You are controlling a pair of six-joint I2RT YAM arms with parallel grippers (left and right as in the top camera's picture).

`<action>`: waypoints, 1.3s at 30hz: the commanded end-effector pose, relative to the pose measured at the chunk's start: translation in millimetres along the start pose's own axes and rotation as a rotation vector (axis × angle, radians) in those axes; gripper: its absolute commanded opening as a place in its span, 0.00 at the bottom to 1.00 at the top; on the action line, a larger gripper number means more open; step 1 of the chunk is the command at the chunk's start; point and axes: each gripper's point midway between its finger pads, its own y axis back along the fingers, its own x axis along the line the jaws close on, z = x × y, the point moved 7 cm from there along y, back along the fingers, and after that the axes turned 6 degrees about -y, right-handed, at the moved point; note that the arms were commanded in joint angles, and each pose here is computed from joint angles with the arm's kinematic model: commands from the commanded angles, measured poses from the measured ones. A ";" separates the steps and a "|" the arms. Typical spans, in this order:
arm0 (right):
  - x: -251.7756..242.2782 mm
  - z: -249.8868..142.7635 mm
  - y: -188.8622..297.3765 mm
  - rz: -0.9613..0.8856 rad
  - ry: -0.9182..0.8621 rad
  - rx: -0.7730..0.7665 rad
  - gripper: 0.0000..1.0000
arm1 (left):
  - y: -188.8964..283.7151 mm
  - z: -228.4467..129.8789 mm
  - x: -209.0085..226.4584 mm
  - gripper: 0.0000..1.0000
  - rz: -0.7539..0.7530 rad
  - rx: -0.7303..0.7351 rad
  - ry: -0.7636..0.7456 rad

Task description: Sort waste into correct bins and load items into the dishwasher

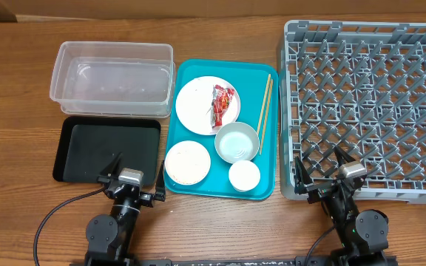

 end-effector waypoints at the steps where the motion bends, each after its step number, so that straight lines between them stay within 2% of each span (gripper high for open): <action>1: -0.4 -1.6 0.0 0.002 0.001 -0.007 1.00 | 0.0 -1.2 0.3 1.00 0.000 0.001 0.006; 29: -0.4 -1.6 0.1 0.002 0.001 -0.006 1.00 | 0.0 -1.2 0.3 1.00 0.000 0.001 0.007; 32: -0.4 -1.0 0.1 0.001 0.003 -0.009 1.00 | 0.2 6.6 1.8 1.00 0.009 -0.044 -0.001; 35: -0.8 4.7 0.2 -0.007 0.000 -0.043 1.00 | 0.7 12.3 -5.5 1.00 -0.065 -0.081 0.008; 39: 7.7 3.2 0.5 0.076 -0.027 -0.027 1.00 | 4.9 20.3 -25.1 1.00 -0.263 -0.140 -0.002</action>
